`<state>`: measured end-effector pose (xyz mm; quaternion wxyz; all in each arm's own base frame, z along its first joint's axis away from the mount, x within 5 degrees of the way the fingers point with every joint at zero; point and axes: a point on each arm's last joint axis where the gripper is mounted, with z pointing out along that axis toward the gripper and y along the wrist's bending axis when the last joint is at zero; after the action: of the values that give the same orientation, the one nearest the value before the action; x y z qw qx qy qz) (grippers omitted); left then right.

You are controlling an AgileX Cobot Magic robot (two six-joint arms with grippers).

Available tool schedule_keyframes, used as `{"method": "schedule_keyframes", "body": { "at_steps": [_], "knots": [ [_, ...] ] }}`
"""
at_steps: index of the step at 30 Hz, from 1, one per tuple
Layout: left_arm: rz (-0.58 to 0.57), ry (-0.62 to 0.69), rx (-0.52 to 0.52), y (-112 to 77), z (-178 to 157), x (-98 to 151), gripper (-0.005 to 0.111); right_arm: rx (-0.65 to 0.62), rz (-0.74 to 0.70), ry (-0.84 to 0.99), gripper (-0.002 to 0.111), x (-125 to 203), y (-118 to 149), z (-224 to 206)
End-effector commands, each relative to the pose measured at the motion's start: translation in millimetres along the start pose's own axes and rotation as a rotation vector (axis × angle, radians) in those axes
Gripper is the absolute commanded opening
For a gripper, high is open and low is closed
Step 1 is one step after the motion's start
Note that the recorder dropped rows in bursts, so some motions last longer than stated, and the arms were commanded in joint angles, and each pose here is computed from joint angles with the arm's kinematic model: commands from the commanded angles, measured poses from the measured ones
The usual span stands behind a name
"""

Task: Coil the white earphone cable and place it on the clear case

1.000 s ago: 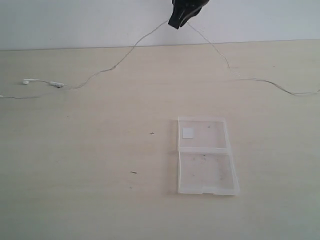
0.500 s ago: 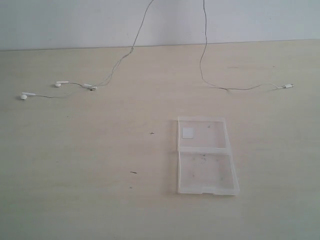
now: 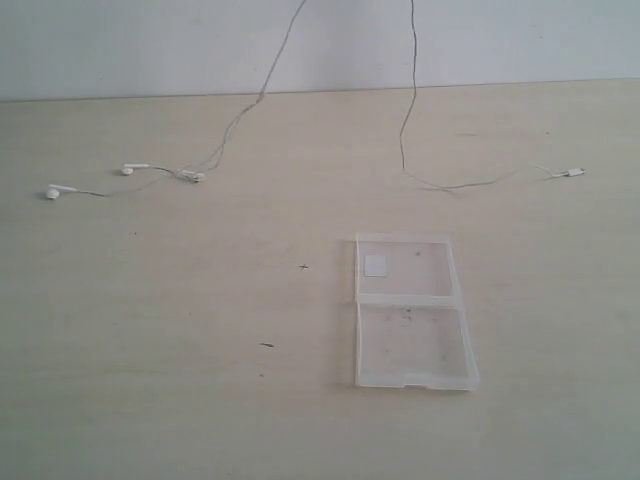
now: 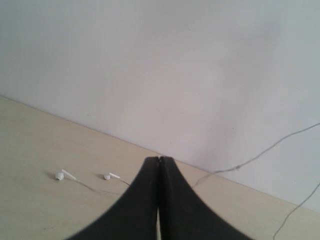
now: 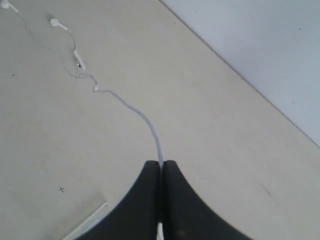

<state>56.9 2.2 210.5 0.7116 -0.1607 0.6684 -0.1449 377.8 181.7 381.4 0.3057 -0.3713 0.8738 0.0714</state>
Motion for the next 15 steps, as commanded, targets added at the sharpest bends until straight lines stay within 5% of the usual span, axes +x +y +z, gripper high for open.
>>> {"method": "schedule_keyframes", "body": {
  "at_steps": [1, 10, 15],
  "knots": [
    [0.001, -0.006, 0.011, -0.7, -0.6, -0.4, 0.0, 0.052, 0.059, -0.173, 0.0, 11.1, 6.1, -21.0],
    [0.001, -0.006, 0.011, -0.7, -0.6, -0.4, 0.0, 0.046, 0.062, -0.447, 0.0, 54.0, 37.6, -86.5],
    [0.001, -0.006, 0.011, -0.7, -0.6, -0.4, 0.0, 0.016, 0.076, -0.508, 0.0, 72.2, 45.4, -68.7]
  ]
}}
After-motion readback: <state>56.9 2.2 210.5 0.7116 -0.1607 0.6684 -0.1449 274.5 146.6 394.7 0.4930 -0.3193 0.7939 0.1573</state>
